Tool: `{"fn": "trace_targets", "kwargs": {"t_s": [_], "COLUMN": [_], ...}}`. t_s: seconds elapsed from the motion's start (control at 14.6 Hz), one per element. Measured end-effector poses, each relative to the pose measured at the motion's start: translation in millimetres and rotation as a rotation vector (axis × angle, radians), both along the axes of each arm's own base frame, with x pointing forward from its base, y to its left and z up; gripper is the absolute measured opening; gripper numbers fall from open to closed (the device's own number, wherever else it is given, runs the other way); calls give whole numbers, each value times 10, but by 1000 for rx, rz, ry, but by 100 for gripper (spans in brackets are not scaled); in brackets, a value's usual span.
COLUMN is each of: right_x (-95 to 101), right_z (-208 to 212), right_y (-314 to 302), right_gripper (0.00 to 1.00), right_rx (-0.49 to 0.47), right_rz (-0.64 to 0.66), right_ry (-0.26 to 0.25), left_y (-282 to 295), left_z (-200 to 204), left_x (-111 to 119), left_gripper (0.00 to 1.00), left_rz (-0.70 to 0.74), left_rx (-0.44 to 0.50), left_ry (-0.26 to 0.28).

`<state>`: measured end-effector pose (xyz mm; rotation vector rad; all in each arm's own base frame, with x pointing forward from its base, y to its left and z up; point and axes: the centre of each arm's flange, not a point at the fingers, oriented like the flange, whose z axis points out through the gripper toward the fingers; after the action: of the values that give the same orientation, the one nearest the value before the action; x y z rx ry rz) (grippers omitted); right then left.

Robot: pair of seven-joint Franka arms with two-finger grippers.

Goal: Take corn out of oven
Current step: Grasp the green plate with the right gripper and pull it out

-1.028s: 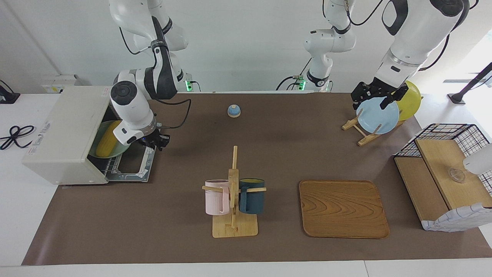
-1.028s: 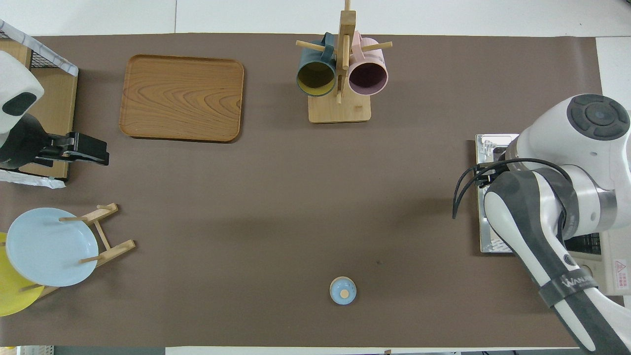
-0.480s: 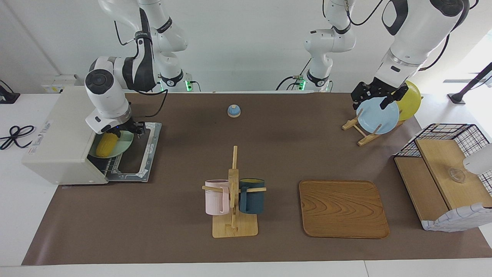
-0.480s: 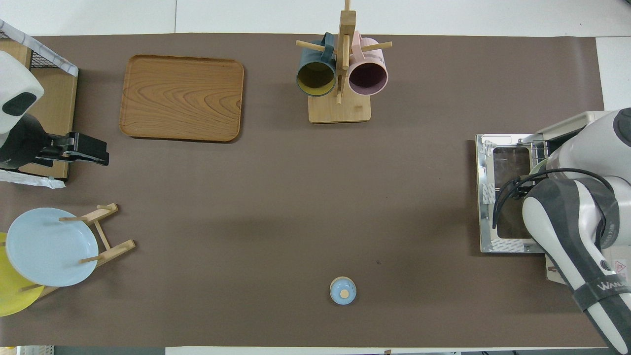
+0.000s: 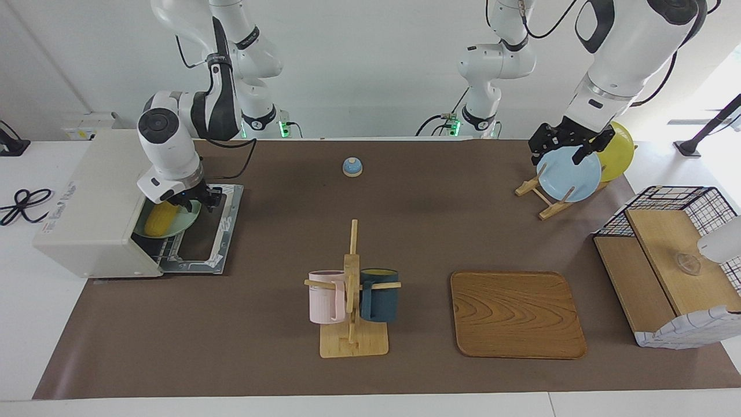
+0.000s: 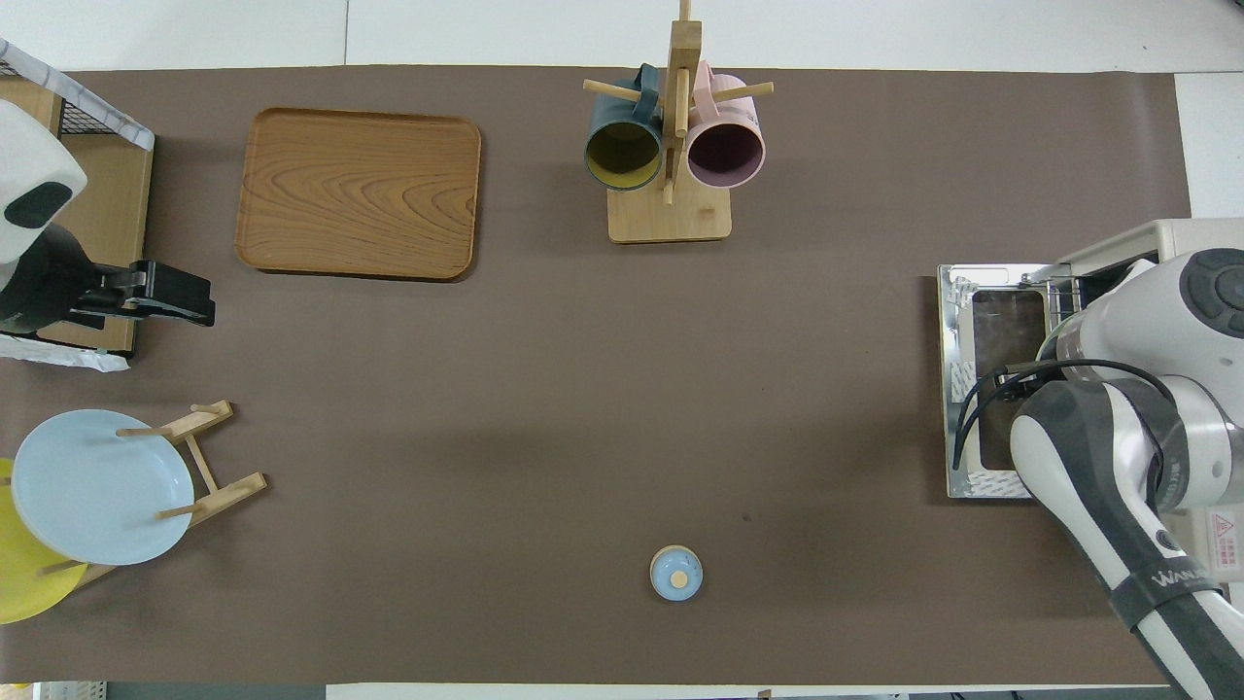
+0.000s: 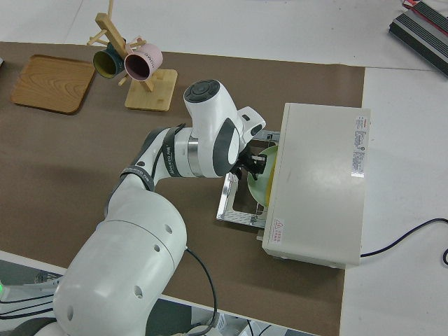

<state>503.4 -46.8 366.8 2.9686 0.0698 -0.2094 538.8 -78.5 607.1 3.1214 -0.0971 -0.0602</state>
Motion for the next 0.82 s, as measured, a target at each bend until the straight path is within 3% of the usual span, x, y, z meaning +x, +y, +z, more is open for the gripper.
{"fn": "trace_targets", "kwargs": {"t_s": [0.14,0.21,0.27,0.48,0.82], "right_x": [-34,-43,-45,-55,8], "right_z": [-14,-14,14,114,677], "right_y": [-49,-52,-48,91,1155], "right_gripper": [23,7,3,3,3], "right_rx": [3,3,-1,-24,-72], "right_rz": [8,11,15,56,169], "right_ry": [7,9,5,21,79], "left_y": [0,0,3,14,36], "left_z": [0,0,0,0,1], "left_x": [0,0,0,2,6], "left_gripper": [100,100,100,100,100], "left_rz": [0,0,0,3,7], "left_rx": [0,0,0,0,0], "left_ry": [0,0,0,0,-1]}}
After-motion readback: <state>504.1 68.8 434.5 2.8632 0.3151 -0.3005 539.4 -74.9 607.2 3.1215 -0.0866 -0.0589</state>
